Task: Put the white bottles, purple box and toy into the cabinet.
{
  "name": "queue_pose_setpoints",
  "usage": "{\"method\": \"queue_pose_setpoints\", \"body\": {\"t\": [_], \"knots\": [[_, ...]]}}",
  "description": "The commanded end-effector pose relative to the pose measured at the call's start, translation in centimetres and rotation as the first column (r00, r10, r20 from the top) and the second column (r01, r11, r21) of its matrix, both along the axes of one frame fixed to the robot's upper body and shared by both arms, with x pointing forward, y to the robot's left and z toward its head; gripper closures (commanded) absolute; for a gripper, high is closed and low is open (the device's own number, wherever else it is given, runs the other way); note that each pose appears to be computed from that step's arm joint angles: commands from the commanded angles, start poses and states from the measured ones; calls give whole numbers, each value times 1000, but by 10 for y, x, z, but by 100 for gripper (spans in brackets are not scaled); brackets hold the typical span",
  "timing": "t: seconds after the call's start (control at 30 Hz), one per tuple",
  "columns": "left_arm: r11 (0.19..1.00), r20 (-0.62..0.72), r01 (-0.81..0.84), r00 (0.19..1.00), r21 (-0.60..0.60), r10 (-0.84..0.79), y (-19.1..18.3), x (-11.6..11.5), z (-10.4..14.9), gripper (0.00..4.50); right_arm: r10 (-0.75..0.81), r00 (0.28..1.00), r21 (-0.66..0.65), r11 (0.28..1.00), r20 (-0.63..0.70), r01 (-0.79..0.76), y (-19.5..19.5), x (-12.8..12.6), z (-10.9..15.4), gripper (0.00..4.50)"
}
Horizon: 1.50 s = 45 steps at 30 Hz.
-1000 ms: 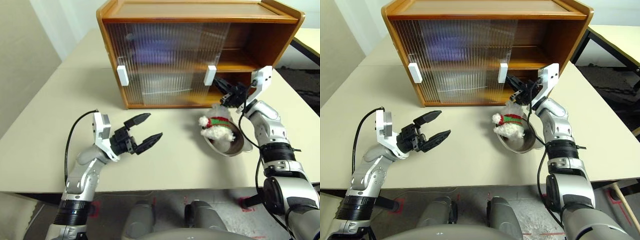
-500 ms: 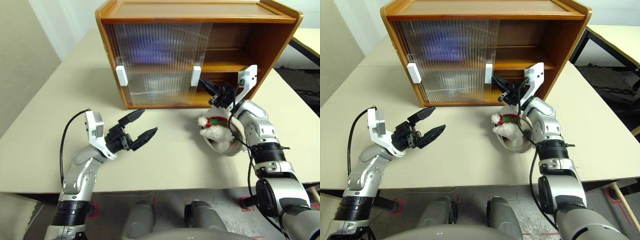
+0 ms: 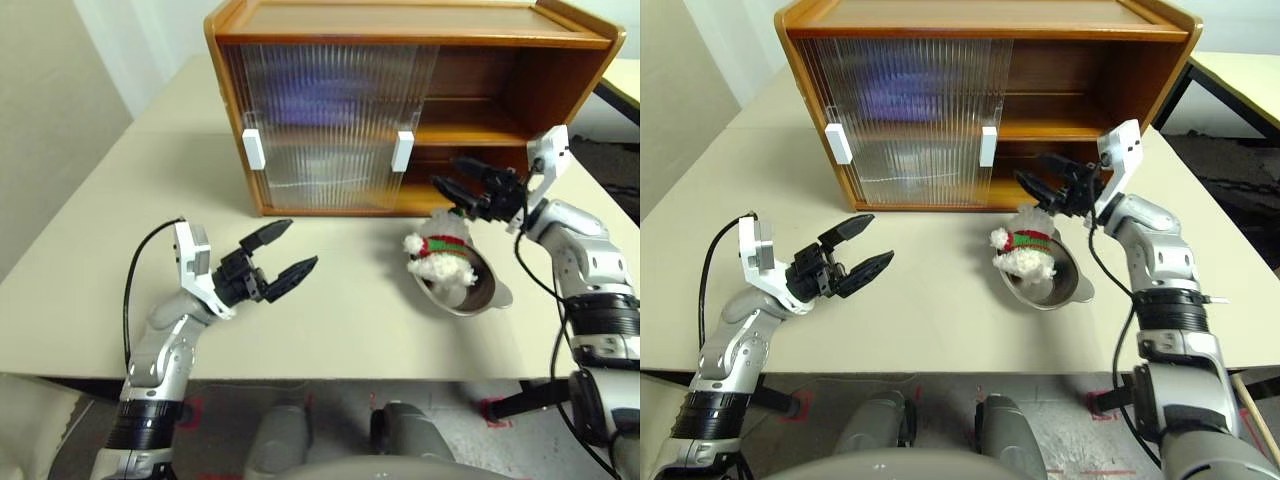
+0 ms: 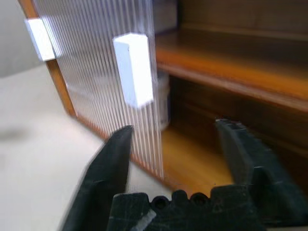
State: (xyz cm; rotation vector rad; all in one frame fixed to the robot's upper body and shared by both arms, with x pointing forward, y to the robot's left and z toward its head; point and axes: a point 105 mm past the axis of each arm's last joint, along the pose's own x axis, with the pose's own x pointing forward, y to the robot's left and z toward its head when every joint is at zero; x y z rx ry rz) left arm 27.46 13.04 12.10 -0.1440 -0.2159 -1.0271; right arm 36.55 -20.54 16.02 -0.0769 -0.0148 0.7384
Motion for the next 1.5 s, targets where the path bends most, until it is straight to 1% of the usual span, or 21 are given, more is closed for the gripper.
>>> {"method": "queue_pose_setpoints", "body": {"t": [0.03,0.1,0.13,0.2,0.3,0.43,0.53,0.63,0.77,0.97,1.0,1.1,1.17,1.2,1.23,1.33,1.4,1.43,1.5], "knots": [[1000,7,19,1000,20,-19,-4,0,-2,0,19,991,1,1000,-130,-19,-17,-16,11,5],[1000,7,22,1000,21,-22,-4,0,-2,0,27,966,2,1000,-257,-28,-24,-29,9,5],[999,7,24,1000,22,-25,-4,0,-3,0,10,943,-22,1000,-333,-18,-27,-36,6,5],[999,8,28,1000,23,-29,-5,0,-3,0,-68,890,-75,996,-451,38,-33,-44,2,5],[999,9,29,1000,25,-29,-4,1,-3,0,-133,833,-130,989,-537,74,-34,-53,-2,5],[999,11,31,999,25,-31,-5,1,-3,0,-142,738,-113,990,-659,89,-22,-64,-18,5],[999,9,31,999,27,-31,-5,1,-4,0,-154,706,-120,988,-691,98,-15,-67,-30,5],[999,6,30,1000,35,-31,-6,0,-5,0,-156,682,-96,987,-715,125,-6,-63,-39,5],[999,9,30,1000,37,-30,-6,0,-5,0,-182,688,-94,982,-703,164,1,-54,-42,5],[998,10,26,1000,53,-27,-5,0,-6,0,-168,682,-64,982,-712,176,9,-49,-45,5],[998,10,25,1000,55,-26,-5,0,-6,0,-164,681,-51,982,-714,183,10,-47,-46,21],[999,12,18,1000,50,-19,-4,0,-5,0,-127,658,-22,986,-743,166,15,-49,-45,96],[999,17,14,1000,44,-14,-3,1,-3,0,-112,642,-17,988,-759,153,16,-53,-45,181],[999,19,13,1000,44,-14,-3,1,-3,0,-111,636,-19,989,-764,149,15,-54,-45,210],[999,19,12,1000,44,-13,-2,1,-2,0,-112,630,-23,989,-768,147,15,-55,-45,255],[999,19,13,1000,46,-14,-2,1,-2,0,-123,626,-31,987,-770,155,11,-55,-45,360],[999,19,14,1000,46,-15,-2,1,-2,0,-128,628,-33,986,-768,161,10,-55,-45,417],[999,17,17,1000,46,-18,-3,1,-2,0,-128,632,-30,986,-765,163,9,-54,-42,431],[999,15,21,1000,42,-22,-4,1,-2,0,-127,641,-24,986,-757,167,7,-53,-38,432]]}}
